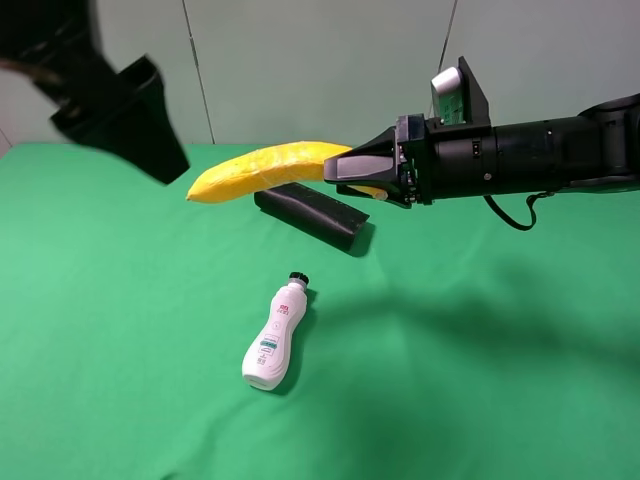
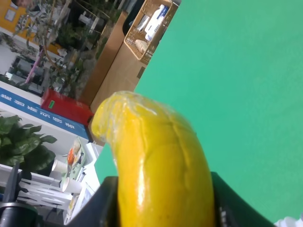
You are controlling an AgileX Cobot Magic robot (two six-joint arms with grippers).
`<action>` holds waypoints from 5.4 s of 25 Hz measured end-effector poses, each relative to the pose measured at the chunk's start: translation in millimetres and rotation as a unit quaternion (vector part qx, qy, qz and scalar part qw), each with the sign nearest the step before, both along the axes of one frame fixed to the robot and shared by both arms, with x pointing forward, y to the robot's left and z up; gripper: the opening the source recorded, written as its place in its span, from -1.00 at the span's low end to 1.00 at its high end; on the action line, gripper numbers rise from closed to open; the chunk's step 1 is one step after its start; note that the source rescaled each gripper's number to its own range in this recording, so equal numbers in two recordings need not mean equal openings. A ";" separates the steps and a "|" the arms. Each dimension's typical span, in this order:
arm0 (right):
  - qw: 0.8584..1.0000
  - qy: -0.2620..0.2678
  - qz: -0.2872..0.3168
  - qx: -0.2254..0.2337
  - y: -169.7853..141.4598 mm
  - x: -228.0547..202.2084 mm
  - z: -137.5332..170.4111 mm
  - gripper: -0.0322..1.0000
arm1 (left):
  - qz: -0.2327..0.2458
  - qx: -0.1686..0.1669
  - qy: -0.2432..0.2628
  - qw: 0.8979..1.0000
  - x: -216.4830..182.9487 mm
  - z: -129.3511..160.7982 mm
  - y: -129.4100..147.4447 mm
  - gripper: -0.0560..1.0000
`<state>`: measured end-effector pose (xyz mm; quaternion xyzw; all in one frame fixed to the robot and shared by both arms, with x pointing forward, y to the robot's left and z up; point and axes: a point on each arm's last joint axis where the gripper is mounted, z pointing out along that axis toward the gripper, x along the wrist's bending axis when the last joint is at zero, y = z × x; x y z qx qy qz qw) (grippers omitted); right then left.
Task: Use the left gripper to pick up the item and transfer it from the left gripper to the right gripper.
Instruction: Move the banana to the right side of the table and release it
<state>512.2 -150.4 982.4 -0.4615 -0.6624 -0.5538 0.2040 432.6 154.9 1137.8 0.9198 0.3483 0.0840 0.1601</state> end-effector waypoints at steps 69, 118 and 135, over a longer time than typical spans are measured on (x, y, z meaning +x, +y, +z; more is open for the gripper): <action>0.985 0.044 -0.098 -0.137 -16.2 11.4 -23.5 -0.94 | 0.384 -0.144 -0.271 0.871 -204.5 -94.7 148.4 0.92; 0.910 0.090 -0.341 -0.219 -187.0 -29.3 -0.9 -0.94 | 0.384 -0.145 -0.270 0.871 -204.5 -94.7 148.4 0.92; 0.905 0.170 -0.329 -0.210 -188.1 -24.5 -28.2 -0.94 | 0.384 -0.145 -0.270 0.871 -204.5 -94.7 148.4 0.92</action>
